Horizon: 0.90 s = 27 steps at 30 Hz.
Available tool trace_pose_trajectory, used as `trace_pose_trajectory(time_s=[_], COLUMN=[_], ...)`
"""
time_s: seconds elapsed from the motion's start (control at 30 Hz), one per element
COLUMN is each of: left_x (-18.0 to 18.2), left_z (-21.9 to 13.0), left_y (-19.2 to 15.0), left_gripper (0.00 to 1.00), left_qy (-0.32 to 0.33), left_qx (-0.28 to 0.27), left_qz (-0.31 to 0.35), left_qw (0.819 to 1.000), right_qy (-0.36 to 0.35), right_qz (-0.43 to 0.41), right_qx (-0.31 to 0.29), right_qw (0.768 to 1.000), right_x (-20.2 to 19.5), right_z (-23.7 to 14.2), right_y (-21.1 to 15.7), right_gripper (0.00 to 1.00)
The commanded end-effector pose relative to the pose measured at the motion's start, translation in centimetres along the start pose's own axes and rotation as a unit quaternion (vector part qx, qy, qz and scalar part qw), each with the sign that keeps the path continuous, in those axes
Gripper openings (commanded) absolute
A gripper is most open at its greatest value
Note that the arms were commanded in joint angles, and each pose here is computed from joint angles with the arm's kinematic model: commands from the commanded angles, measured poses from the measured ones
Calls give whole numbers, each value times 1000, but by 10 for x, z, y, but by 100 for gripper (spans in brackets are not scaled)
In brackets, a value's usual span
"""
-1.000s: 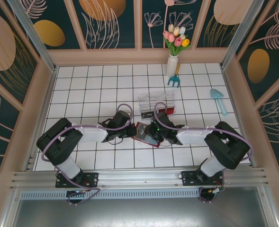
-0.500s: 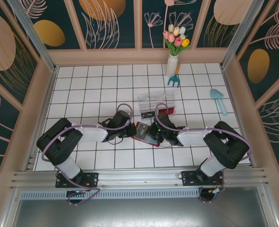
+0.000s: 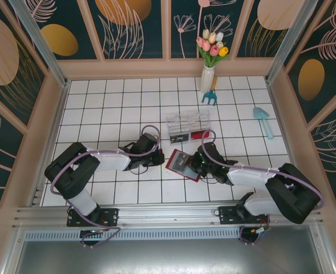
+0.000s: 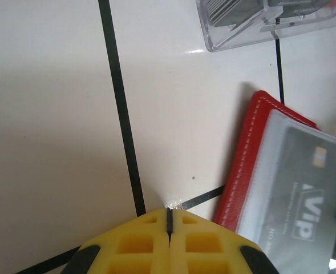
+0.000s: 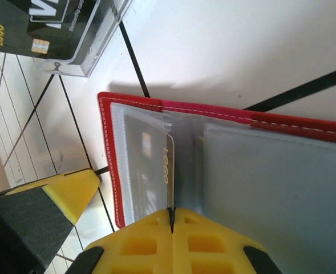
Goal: Take the credit cards out of the card holder
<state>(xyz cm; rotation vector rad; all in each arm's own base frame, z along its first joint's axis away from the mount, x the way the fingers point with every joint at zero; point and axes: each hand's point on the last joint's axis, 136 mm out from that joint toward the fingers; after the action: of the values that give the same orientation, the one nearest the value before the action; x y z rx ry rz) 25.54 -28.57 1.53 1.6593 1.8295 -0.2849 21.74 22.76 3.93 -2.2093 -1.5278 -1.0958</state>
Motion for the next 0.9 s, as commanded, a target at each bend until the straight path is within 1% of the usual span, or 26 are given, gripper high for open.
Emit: trace_pose_trajectory(time_s=[0.0, 0.07, 0.13, 0.33, 0.43, 0.63, 0.67, 0.77, 0.87], left_x=[5, -1, -11, -51, -64, -69, -64, -61, -46], left_z=[4, 2, -1, -17, -15, 2, 10, 18, 28], left_y=[-3, -2, 0, 2, -2, -8, -11, -12, -11], left_gripper=[6, 7, 10, 16, 17, 16, 15, 15, 13], left_qy=[16, 5, -15, -97, -119, -115, -106, -97, -57], left_qx=[8, 9, 9, 11, 22, 42, 49, 53, 52], left_qz=[-8, -5, -1, 20, 32, 38, 36, 35, 29], left_qw=[1000, 1000, 1000, 995, 992, 992, 992, 993, 997], right_qy=[-9, -3, 6, 32, 38, 36, 35, 31, 28], right_qz=[3, 0, -6, -22, -24, -23, -22, -21, -19], right_qx=[-17, -19, -17, -5, -4, 1, 2, 4, 5], right_qw=[1000, 1000, 1000, 999, 999, 999, 999, 999, 999], right_x=[-11, -8, -4, 8, 9, 4, 3, 0, -2], right_z=[-8, -9, -7, 3, 7, 11, 11, 12, 13], right_y=[4, 6, 6, 5, 4, 2, 1, 0, 0], right_gripper=[0, 0, 0, 0, 0, 0, 0, 0, 0])
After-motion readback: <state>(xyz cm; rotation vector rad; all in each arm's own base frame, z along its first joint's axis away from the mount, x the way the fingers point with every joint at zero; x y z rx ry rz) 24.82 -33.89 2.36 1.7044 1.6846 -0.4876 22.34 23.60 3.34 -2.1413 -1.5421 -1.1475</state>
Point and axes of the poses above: each hand's point on the last joint's axis, 136 mm out from that joint toward the fingers, its own z axis out along the fingers, its own x axis along the line the jaws close on, y = z × x, and after that the axes turned 7 degrees about -z, right-handed
